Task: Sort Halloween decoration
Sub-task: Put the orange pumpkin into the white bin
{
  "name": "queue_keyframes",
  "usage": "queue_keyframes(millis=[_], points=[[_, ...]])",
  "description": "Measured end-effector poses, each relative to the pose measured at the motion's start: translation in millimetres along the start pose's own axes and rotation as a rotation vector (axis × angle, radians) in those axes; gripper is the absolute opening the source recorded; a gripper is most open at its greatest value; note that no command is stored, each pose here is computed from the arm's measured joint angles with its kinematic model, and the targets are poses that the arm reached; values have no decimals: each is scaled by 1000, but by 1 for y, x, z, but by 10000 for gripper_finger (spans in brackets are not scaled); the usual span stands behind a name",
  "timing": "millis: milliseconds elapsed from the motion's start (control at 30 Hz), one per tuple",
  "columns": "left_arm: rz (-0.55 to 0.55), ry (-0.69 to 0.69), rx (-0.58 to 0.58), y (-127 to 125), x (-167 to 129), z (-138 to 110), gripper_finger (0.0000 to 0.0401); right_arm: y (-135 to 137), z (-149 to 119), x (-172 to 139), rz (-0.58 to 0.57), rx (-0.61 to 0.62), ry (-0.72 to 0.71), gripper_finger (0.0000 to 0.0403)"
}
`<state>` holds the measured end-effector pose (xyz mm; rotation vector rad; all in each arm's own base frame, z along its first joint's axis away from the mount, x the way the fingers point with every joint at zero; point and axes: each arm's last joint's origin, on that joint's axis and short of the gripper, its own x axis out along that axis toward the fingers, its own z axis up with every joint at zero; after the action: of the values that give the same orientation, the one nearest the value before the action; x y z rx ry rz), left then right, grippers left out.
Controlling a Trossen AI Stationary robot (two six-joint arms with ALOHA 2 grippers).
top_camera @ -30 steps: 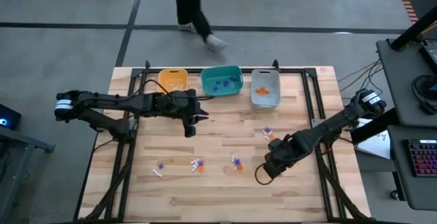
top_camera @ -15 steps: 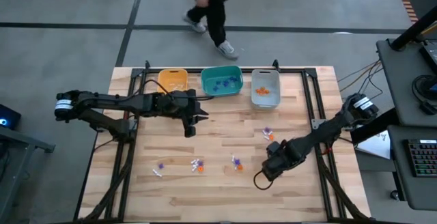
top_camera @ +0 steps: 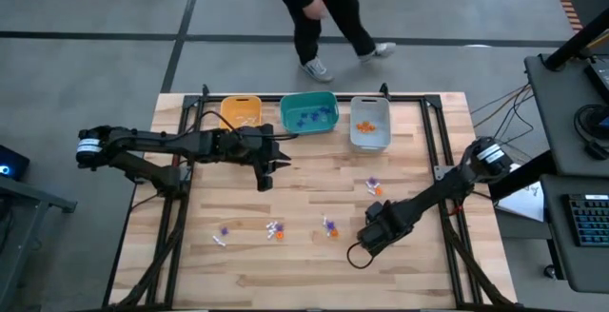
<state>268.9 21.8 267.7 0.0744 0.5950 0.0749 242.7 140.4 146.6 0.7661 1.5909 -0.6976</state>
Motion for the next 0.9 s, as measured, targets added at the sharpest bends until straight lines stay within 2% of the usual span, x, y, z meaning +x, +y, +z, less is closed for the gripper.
queue_keyframes(millis=[267, 700, 900], points=[[0, -2, 0, 0, 0, 0, 49, 1, 0, 2, -6, 0, 0, 140], [1, -11, 0, 0, 0, 1, 49, 1, 0, 0, -3, -11, 0, 47], [3, -28, 3, 0, 0, 3, 49, 3, 0, -8, -5, -28, 0, 31]])
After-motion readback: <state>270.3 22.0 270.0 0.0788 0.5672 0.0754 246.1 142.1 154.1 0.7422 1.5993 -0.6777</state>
